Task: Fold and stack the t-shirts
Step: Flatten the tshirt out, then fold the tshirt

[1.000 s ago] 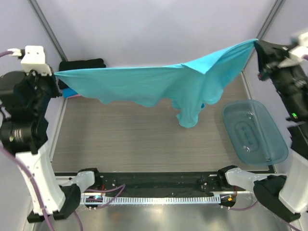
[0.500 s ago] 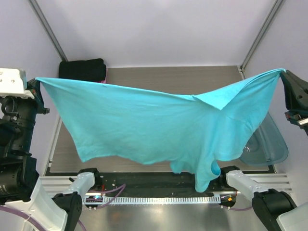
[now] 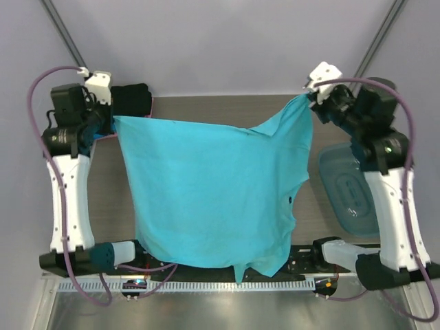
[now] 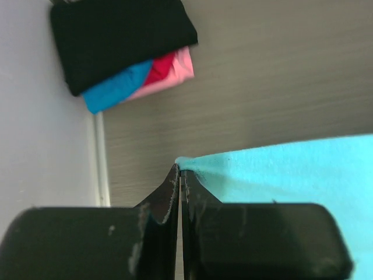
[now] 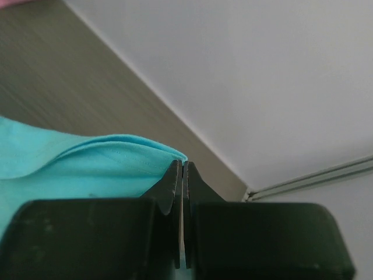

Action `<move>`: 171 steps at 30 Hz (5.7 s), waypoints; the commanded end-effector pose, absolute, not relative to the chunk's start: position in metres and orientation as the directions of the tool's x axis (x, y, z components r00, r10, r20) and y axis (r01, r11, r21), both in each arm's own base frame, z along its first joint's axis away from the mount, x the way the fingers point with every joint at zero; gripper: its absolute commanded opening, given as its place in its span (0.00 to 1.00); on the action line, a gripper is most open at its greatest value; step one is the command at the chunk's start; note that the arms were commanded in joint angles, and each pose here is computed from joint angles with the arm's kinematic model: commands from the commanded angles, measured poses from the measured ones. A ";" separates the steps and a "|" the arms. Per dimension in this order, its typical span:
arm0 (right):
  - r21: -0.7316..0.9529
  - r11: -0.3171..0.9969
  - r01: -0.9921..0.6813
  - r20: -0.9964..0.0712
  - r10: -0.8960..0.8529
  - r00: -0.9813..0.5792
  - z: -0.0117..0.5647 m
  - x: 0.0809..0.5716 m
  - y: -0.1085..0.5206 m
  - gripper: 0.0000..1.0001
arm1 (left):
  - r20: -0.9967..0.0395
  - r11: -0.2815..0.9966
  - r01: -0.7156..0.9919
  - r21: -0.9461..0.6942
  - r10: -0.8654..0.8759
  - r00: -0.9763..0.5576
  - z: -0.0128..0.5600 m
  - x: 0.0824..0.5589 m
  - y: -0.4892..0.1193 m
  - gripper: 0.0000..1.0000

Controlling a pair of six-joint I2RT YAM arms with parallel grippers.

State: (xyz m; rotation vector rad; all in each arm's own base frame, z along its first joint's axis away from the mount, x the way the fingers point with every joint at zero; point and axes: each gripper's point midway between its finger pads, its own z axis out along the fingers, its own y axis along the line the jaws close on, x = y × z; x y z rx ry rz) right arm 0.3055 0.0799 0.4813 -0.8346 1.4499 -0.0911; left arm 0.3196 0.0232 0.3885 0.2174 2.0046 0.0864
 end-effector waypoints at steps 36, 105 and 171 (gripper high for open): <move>-0.469 0.834 -0.290 -0.766 -0.547 -0.336 0.181 0.674 0.101 0.01 | -0.661 0.959 0.262 0.108 0.266 -0.702 0.110 0.600 0.004 0.00; -0.334 0.847 -0.413 -0.700 -0.517 -0.493 0.215 0.433 0.087 0.01 | -0.753 0.909 0.365 0.203 0.383 -0.536 0.171 0.547 0.006 0.00; -0.139 0.906 -0.400 -0.448 -0.418 -0.791 0.036 0.476 0.022 0.20 | -0.580 0.907 0.406 -0.113 0.272 -0.768 0.080 0.544 -0.041 0.30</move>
